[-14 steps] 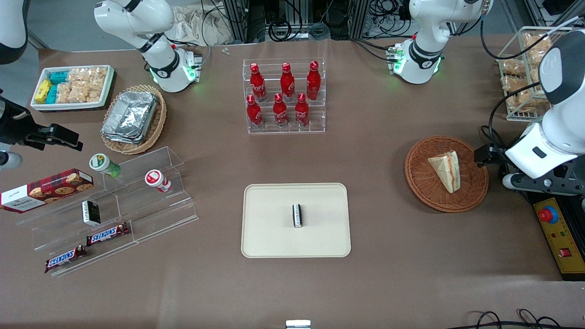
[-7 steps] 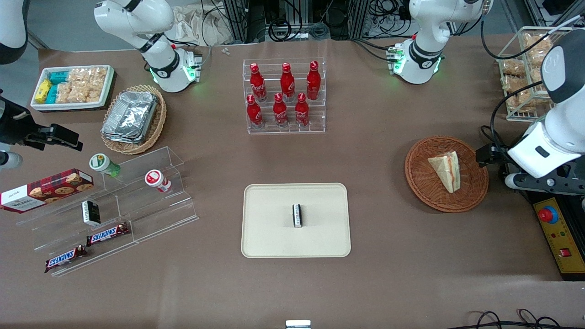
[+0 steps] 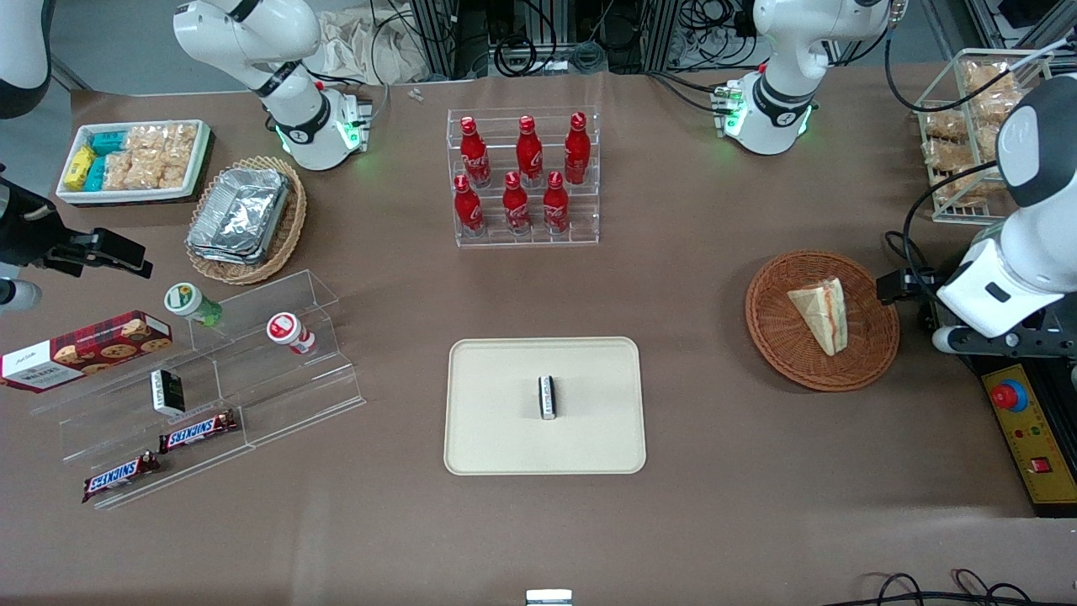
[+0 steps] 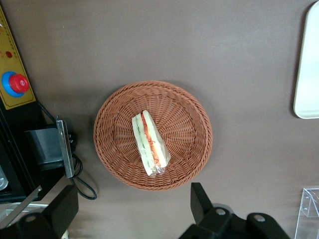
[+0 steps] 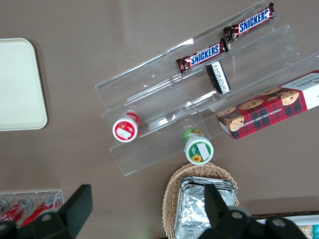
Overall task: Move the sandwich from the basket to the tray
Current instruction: 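Move the left gripper toward the wrapped sandwich in the wicker basket, then lower the open left gripper over the sandwich's upright edge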
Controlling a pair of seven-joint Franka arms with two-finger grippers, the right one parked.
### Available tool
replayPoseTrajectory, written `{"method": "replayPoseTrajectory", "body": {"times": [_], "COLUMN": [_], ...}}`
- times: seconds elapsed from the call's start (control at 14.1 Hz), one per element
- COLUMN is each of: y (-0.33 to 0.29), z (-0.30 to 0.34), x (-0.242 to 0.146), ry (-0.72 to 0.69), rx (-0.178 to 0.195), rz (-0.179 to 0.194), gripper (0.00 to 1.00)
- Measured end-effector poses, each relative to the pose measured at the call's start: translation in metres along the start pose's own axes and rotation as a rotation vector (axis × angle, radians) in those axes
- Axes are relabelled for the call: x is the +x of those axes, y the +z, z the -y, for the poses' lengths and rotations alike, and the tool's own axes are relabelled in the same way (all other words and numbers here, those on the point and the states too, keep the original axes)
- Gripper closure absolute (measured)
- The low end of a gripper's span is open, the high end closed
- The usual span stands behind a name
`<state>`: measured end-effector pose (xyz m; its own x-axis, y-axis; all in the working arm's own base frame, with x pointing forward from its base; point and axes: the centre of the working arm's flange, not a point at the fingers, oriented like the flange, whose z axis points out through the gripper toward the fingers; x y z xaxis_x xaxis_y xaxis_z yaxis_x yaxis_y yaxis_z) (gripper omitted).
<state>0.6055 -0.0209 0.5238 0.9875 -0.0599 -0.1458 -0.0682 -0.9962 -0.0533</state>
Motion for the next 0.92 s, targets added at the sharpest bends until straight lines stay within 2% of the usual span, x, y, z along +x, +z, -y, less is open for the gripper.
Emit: {"method": "replayPoseTrajectory", "body": {"times": [0.21, 0.43, 0.78, 0.92], "y": [0.035, 0.071, 0.111, 0.128], "z": [0.013, 0.018, 0.007, 0.002], "x": [-0.008, -0.03, -0.044, -0.047], "ry": [-0.045, -0.156, -0.347, -0.375], "rx": [-0.007, -0.012, -0.018, -0.018], "rz": [-0.026, -0.05, -0.048, -0.042], "gripper": [0.0, 0.0, 0.0, 0.0]}}
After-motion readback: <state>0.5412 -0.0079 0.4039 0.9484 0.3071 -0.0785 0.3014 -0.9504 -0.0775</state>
